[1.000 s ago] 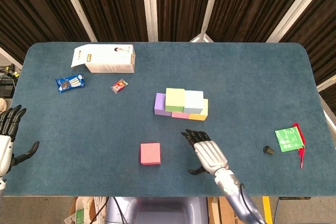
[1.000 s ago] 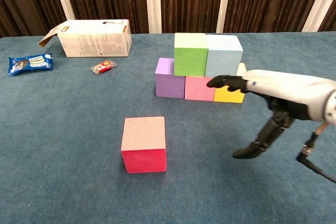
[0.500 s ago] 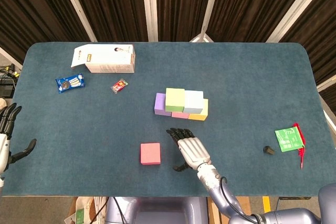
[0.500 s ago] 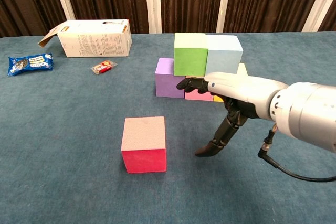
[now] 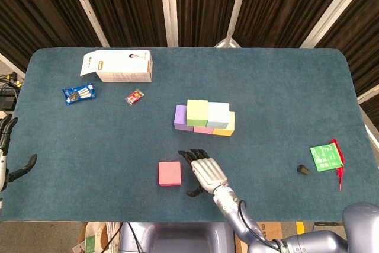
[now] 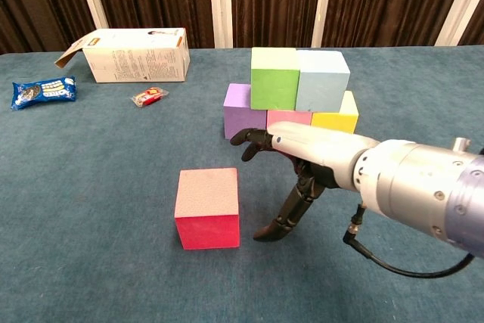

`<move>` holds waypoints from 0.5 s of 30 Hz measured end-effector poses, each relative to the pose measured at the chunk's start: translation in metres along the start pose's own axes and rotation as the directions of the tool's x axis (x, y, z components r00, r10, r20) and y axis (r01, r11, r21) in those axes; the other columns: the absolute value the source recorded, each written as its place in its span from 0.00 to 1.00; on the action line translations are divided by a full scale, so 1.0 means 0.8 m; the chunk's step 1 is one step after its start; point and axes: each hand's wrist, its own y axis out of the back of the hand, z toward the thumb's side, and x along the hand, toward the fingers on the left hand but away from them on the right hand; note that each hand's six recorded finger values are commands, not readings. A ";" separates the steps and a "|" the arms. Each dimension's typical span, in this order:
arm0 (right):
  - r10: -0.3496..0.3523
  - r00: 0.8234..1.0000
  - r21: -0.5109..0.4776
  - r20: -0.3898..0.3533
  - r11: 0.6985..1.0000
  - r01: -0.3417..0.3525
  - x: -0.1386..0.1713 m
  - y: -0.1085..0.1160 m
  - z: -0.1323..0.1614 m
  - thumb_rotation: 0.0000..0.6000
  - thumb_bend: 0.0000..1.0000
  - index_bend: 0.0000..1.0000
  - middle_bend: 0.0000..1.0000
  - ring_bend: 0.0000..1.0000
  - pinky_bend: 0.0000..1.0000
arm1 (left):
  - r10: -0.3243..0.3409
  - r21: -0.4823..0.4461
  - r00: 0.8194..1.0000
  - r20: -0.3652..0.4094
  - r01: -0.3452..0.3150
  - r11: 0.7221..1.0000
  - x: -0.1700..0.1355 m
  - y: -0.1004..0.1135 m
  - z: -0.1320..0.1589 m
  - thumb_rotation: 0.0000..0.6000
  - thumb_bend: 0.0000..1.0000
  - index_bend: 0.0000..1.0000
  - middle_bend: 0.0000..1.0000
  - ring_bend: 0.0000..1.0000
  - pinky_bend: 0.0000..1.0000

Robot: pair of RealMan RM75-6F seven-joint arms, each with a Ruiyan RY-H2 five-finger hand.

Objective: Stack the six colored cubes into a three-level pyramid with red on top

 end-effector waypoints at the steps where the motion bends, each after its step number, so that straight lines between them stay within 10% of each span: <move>1: -0.001 1.000 -0.003 -0.002 1.000 0.001 -0.002 -0.002 0.001 1.00 0.17 0.09 0.18 0.02 0.00 | 0.001 -0.001 1.000 -0.001 -0.001 1.000 0.000 0.000 0.000 1.00 0.36 0.06 0.01 0.00 0.00; 15: 0.001 1.000 -0.032 -0.019 0.999 -0.001 -0.024 -0.021 0.017 1.00 0.17 0.18 0.22 0.04 0.00 | 0.020 -0.019 0.999 -0.037 -0.020 1.000 0.004 0.004 -0.007 1.00 0.37 0.06 0.01 0.00 0.00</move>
